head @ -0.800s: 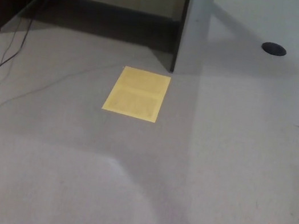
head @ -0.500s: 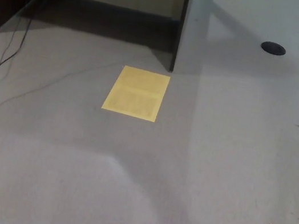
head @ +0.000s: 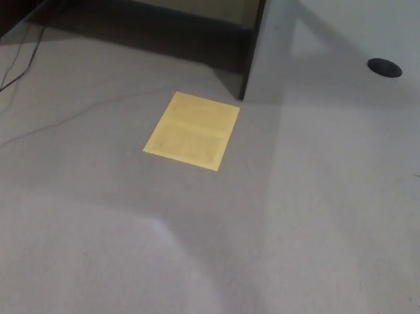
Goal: A person is holding a toilet paper roll and the robot extends its left hand to grab the roll by inserting its thumb into the gap in the middle and brings its hand down by its side. Then it extends its arm again to hand the toilet paper roll back to the person.
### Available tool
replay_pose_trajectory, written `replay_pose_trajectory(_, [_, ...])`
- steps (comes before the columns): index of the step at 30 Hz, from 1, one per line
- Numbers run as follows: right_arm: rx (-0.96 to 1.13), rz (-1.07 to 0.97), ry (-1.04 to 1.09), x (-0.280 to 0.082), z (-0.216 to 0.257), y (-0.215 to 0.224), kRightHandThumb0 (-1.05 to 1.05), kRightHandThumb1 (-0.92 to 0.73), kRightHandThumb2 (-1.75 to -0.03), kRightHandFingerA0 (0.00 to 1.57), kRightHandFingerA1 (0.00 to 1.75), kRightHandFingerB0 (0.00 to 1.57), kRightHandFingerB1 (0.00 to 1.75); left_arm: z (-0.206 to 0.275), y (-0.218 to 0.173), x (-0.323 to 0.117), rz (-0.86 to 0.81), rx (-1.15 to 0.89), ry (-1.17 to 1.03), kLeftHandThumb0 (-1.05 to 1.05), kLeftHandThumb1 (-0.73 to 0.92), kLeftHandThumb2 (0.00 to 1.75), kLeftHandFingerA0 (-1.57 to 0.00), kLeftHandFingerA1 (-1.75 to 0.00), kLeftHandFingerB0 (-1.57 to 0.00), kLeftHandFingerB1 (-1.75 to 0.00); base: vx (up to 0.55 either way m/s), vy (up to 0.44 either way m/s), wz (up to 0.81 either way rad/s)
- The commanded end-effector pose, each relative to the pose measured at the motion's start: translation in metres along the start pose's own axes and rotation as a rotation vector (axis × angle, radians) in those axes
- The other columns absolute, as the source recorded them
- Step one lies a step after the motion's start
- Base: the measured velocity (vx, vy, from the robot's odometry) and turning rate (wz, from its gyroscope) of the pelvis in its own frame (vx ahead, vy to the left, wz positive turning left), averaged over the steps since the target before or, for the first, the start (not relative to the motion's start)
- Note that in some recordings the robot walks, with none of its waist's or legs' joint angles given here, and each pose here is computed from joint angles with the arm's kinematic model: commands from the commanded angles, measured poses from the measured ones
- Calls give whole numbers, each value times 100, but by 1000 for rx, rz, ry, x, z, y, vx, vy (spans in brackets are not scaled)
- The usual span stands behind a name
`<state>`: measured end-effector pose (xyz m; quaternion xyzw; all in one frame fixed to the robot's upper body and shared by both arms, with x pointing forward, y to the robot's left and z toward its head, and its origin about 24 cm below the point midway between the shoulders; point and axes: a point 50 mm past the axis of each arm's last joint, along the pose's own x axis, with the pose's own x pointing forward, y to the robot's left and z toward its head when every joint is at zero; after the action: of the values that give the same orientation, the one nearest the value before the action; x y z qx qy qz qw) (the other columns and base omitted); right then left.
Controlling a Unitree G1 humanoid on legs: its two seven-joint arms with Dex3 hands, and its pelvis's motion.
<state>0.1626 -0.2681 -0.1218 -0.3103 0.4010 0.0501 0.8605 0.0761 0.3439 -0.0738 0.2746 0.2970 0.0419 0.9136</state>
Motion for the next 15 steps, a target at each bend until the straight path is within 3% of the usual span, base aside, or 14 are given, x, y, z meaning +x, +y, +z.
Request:
replay_pose_trajectory(1, [-23, -12, 17, -3, -9, -5, -35, -64, -59, 74, 55, 42, 35, 10, 9, -3, 19, 30, -98, -31, 49, 60, -28, -39, -26, -33, 0, 0, 0])
replay_pose_trajectory(2, [-21, -6, 22, -3, -9, -3, -35, -64, -59, 73, 52, 41, 35, 20, 10, -3, 17, 16, -146, -36, 49, 61, -24, -38, -23, -33, 0, 0, 0])
replay_pose_trajectory(3, [-20, -4, 20, -3, -9, -2, -35, -65, -59, 72, 52, 41, 35, 29, 11, -2, 15, 7, -189, -17, 41, 91, -12, -52, -10, -50, 0, 0, 0])
replay_pose_trajectory(4, [-18, -4, 13, -2, -7, -2, -36, -64, -59, 72, 52, 41, 35, 44, 12, 2, 18, 2, -253, -31, 46, 60, -24, -38, -23, -33, 0, 0, 0])
replay_pose_trajectory(6, [-9, -5, 8, -2, -6, -2, -36, -64, -59, 73, 54, 42, 35, 69, 13, 3, 28, 5, -366, -31, 46, 58, -26, -39, -25, -32, 0, 0, 0])
replay_pose_trajectory(7, [-9, -9, 2, -1, -4, -3, -35, -64, -59, 75, 55, 42, 35, 84, 14, 4, 26, -27, -418, -17, 36, 88, -13, -52, -11, -50, 0, 0, 0])
replay_pose_trajectory(8, [-8, -12, -3, -1, -2, -4, -35, -64, -59, 75, 55, 42, 35, 96, 15, 4, 23, -50, -470, -16, 37, 88, -13, -52, -10, -50, 0, 0, 0])
replay_pose_trajectory(9, [-6, -12, -5, 0, -1, -4, -35, -64, -59, 73, 54, 42, 35, 108, 16, 3, 28, -49, -524, -31, 44, 59, -26, -39, -22, -33, 0, 0, 0])
replay_pose_trajectory(15, [-16, -26, -27, 4, 10, -12, -35, -65, -59, 75, 55, 42, 35, 196, 31, -3, 59, -21, -853, -41, 42, 63, -27, -43, -21, -35, 0, 0, 0])
